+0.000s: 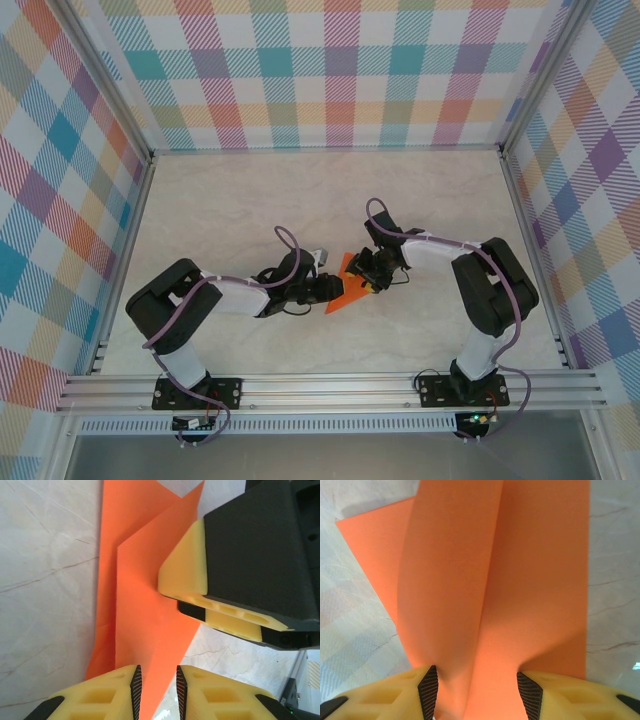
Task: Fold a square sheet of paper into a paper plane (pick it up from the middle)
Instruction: Fourth fold the wing at the center of the table.
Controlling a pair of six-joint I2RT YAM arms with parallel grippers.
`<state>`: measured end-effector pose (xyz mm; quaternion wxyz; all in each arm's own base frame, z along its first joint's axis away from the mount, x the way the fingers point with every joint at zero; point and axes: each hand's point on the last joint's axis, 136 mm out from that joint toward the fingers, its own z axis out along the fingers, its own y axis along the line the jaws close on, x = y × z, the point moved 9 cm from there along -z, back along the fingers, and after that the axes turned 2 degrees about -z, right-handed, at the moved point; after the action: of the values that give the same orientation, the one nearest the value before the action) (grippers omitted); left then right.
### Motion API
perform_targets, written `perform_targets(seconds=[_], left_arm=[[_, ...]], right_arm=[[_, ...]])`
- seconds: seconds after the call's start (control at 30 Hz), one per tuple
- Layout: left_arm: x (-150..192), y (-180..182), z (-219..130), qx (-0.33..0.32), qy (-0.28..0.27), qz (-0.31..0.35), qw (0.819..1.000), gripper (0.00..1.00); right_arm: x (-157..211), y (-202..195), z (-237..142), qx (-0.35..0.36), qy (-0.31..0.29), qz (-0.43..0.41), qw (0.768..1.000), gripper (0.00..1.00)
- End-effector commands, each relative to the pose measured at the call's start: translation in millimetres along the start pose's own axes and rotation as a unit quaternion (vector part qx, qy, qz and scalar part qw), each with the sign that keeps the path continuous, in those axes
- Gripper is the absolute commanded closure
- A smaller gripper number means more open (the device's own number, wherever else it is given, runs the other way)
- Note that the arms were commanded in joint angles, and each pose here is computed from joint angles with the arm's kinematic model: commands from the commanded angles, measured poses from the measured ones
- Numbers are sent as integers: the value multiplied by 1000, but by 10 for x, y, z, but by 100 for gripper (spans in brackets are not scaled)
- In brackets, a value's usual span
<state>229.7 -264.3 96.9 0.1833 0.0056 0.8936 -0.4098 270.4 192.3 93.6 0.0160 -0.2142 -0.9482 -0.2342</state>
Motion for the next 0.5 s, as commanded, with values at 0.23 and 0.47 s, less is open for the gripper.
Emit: perform_targets(seconds=[0.23, 0.47], left_arm=[[-19, 19, 24, -27, -6, 8, 1000, 73], [-27, -9, 10, -21, -6, 6, 1000, 73]], right_arm=[[59, -594, 323, 144, 3, 30, 989, 46], [36, -538, 316, 137, 7, 3, 991, 44]])
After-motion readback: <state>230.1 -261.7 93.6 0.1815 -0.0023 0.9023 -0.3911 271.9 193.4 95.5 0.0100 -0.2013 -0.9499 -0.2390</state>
